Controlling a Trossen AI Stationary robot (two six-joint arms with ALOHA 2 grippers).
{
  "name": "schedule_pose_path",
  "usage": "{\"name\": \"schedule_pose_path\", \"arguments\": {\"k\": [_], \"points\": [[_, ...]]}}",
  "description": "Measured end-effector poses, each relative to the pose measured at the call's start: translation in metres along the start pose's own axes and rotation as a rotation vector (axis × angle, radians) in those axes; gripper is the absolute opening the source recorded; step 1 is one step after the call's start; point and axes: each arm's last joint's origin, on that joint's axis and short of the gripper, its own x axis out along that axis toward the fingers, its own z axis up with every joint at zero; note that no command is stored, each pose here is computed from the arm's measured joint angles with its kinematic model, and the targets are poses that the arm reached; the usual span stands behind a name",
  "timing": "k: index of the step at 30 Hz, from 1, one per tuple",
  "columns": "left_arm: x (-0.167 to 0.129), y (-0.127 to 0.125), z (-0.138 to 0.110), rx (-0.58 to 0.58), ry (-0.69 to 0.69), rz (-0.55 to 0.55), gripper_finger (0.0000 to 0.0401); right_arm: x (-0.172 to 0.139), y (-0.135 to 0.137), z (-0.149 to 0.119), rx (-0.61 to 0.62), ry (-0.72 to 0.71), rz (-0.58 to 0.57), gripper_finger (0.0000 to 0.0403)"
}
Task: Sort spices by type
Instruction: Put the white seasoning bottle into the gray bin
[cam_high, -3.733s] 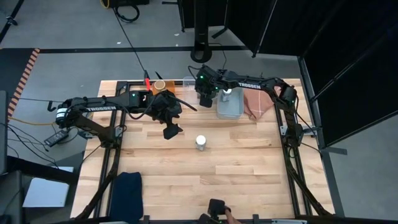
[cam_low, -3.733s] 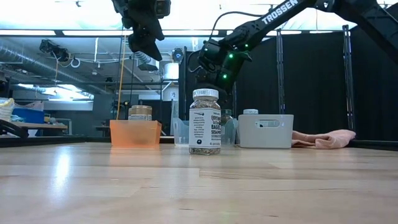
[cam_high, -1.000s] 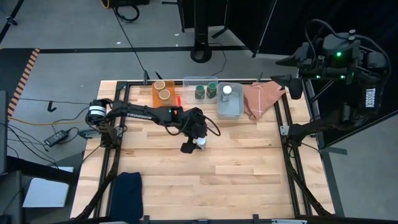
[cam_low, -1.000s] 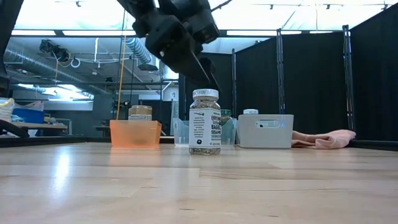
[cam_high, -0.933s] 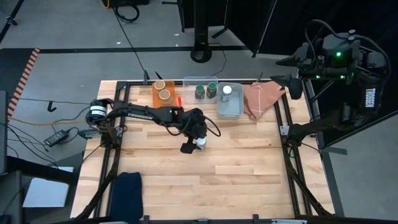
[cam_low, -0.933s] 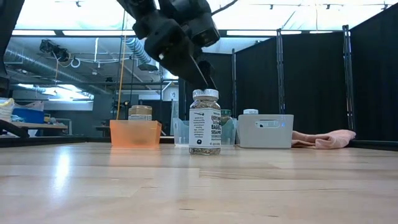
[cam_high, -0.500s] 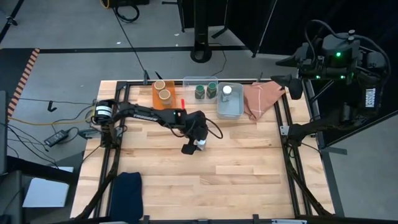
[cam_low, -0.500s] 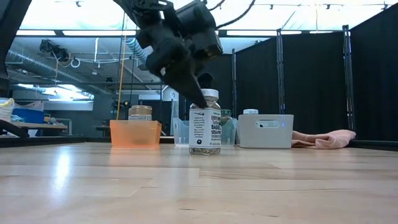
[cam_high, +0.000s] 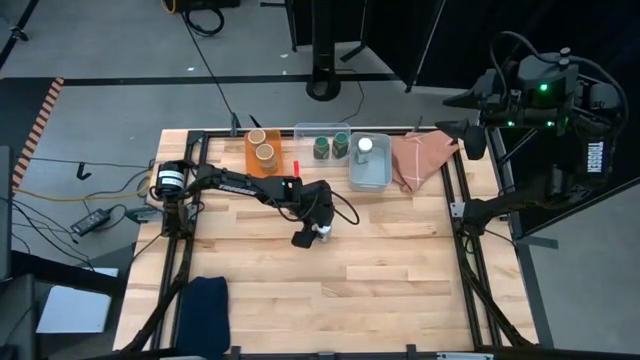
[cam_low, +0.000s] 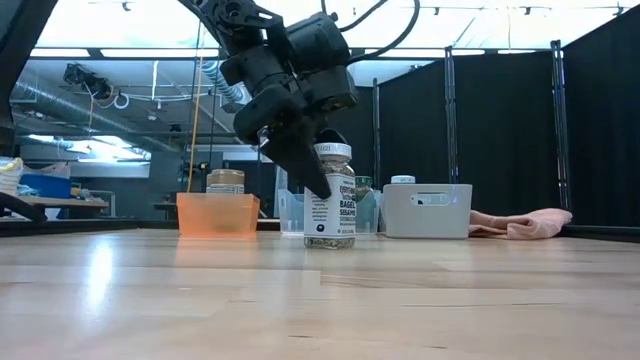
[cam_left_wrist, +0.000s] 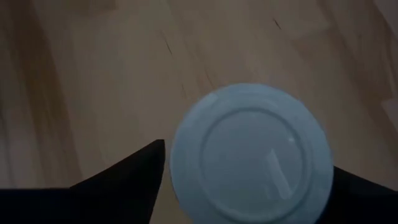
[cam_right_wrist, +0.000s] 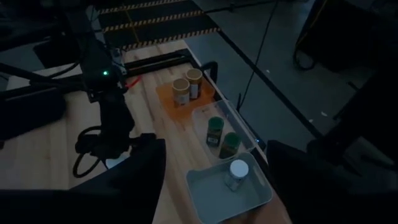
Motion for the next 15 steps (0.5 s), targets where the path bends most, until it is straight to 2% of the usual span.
{"name": "schedule_pose_path", "arguments": {"k": [10,15], "points": [[-0.0003,0.0001,0.0004,-0.019,-0.003,0.001,0.021,0.0,-0.0002,0.0,0.0,0.0,-0.008,0.0277],[-0.0012,0.0007,0.0007,-0.084,0.0,0.024,0.0195,-0.001,-0.0003,-0.0004,0.002,-0.002,-0.008,0.0276]]}}
